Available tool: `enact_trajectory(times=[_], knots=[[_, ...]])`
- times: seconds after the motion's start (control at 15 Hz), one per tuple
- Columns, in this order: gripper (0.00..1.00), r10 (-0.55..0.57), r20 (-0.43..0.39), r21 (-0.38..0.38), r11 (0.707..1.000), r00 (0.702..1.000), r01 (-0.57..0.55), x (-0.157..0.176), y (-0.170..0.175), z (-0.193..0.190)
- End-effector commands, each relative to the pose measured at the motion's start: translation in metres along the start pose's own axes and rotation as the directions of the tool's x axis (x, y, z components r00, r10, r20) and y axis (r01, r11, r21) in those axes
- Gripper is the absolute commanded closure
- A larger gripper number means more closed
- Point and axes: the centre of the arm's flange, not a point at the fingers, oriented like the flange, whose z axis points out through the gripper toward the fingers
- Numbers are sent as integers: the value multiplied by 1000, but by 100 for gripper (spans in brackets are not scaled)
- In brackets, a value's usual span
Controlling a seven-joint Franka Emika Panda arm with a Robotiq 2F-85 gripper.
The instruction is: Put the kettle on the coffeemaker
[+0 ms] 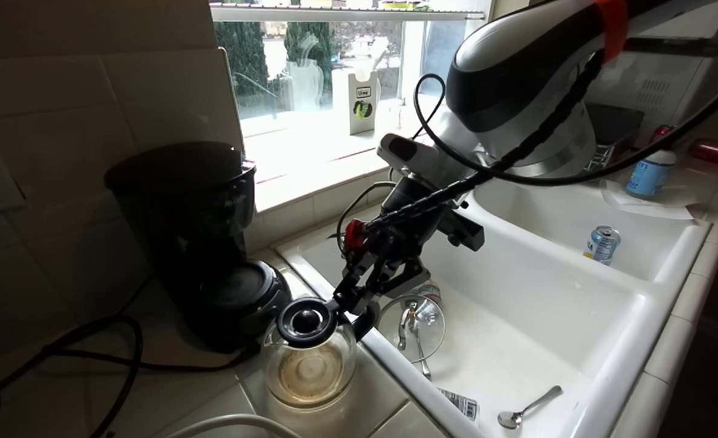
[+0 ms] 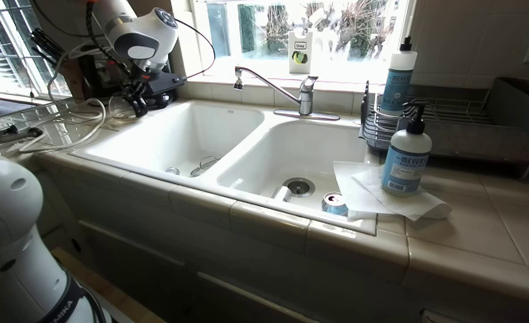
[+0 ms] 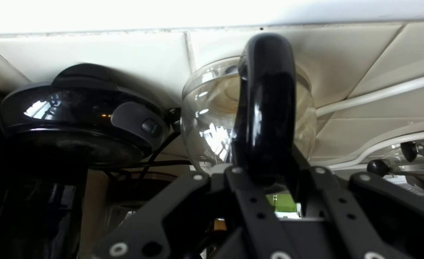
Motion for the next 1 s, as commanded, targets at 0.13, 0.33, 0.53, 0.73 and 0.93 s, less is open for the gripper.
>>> enact_trajectory(times=[0.13, 0.33, 0.53, 0.73, 0.93], knots=[[93, 36, -38, -24, 999, 999, -37, 0, -1, 3], [93, 65, -79, -44, 997, 995, -68, 11, -1, 0], [93, 90, -108, -64, 993, 990, -98, 27, -1, -8], [93, 133, -110, -91, 986, 985, -143, 40, 6, -17], [93, 203, -94, -166, 962, 975, -217, 46, 22, -25]])
